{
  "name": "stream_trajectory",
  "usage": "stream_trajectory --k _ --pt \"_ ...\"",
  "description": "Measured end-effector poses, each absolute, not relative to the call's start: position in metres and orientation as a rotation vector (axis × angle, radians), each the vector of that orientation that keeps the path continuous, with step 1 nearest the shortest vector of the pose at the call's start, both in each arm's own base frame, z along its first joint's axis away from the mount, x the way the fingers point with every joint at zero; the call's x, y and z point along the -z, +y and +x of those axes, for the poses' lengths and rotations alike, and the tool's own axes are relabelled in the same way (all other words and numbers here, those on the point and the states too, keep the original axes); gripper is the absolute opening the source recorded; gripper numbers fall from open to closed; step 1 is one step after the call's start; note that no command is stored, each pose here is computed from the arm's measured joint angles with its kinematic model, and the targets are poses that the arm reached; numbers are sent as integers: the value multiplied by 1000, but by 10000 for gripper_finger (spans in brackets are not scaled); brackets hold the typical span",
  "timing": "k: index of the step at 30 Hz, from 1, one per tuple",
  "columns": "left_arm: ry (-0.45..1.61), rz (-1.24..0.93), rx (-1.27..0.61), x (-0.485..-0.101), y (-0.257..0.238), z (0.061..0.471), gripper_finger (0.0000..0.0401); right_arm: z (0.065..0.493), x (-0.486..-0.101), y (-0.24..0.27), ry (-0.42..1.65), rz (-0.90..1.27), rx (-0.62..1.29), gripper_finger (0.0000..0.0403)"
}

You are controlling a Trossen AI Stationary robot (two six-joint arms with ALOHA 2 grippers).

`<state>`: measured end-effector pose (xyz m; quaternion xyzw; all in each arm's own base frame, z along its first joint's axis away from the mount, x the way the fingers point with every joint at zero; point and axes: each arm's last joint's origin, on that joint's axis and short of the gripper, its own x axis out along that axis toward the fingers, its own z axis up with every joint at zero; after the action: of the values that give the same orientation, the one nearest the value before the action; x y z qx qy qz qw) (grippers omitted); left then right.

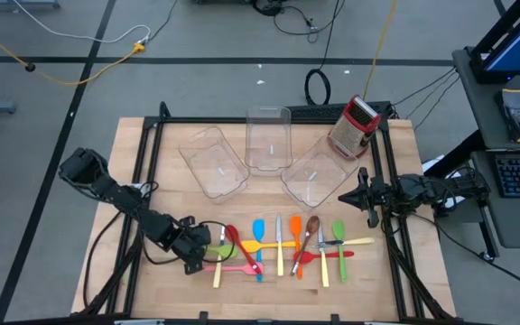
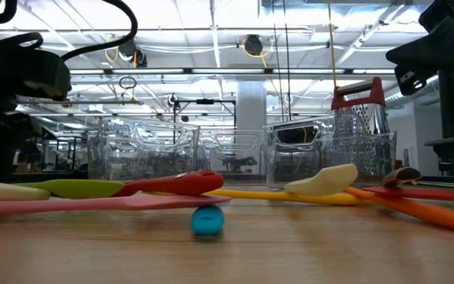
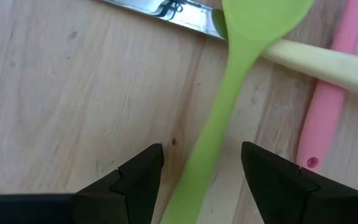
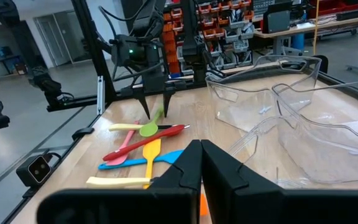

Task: Pick & Place Kitchen Items
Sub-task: Put the green serving spoon into the left transparent bin

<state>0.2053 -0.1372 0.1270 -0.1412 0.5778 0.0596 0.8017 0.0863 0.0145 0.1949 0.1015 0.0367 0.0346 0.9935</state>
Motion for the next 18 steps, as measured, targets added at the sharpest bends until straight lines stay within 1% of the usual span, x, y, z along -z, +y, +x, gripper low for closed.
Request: stream_trajectory --k 7,9,11,13,18 --pt "1236 -252 -97 -127 -138 205 229 86 -195 15 73 204 -69 4" --pt "1235 -200 -67 -126 -138 205 220 86 -195 15 73 204 -70 4" --pt "1231 -131 -37 -126 -138 204 200 86 -195 15 73 204 -70 4" --pt "1228 -84 -9 -126 -139 203 171 86 -195 15 73 204 -70 4" --pt "1221 -52 -1 -126 -139 203 78 86 -195 15 74 210 -69 4"
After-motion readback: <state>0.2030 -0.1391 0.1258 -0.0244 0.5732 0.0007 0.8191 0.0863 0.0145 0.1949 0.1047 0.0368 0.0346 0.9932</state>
